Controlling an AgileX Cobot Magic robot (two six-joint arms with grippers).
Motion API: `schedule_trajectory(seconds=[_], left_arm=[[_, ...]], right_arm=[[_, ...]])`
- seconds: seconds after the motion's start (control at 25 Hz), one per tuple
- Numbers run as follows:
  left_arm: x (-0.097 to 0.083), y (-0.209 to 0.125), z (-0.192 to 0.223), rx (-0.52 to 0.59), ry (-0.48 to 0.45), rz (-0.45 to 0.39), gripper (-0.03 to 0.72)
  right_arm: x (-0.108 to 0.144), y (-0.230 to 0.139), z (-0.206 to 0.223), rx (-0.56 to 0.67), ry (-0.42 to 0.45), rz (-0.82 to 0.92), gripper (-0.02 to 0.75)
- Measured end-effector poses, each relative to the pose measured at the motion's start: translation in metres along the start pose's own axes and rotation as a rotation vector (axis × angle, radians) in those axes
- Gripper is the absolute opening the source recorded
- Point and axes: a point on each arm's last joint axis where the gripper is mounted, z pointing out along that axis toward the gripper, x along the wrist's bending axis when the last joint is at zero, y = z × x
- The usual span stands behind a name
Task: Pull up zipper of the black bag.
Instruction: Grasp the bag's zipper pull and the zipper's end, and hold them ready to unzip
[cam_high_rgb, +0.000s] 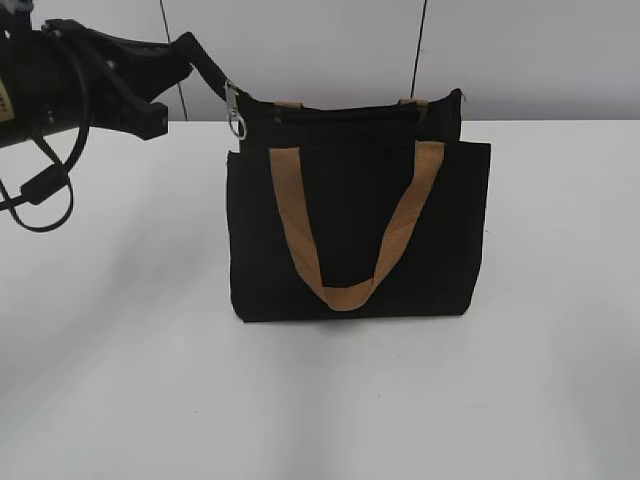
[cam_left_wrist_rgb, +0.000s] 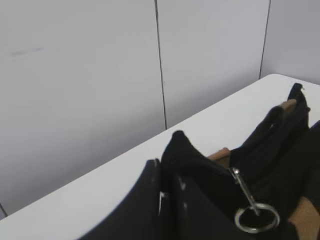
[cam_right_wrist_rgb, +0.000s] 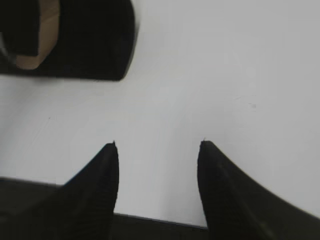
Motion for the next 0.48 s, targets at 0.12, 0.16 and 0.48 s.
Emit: schedule_trajectory(seconds=[0.12,0.16,0.48], left_arm=[[-0.003,0.001,0.001,-0.001,-0.014,0.0,0.008],[-0.005,0.001,0.001,-0.002,-0.02,0.001,0.008],[-0.011,0.003,0.002,-0.011,-0.043,0.004,0.008]], right_arm=[[0.005,0.019,0.014,0.012,0.121,-0.104,0.4],[0.005,0.025,0.019,0.009,0.155,-0.12,0.4],[0.016,0.068,0.07,-0.016,0.436,-0.164,0.4]])
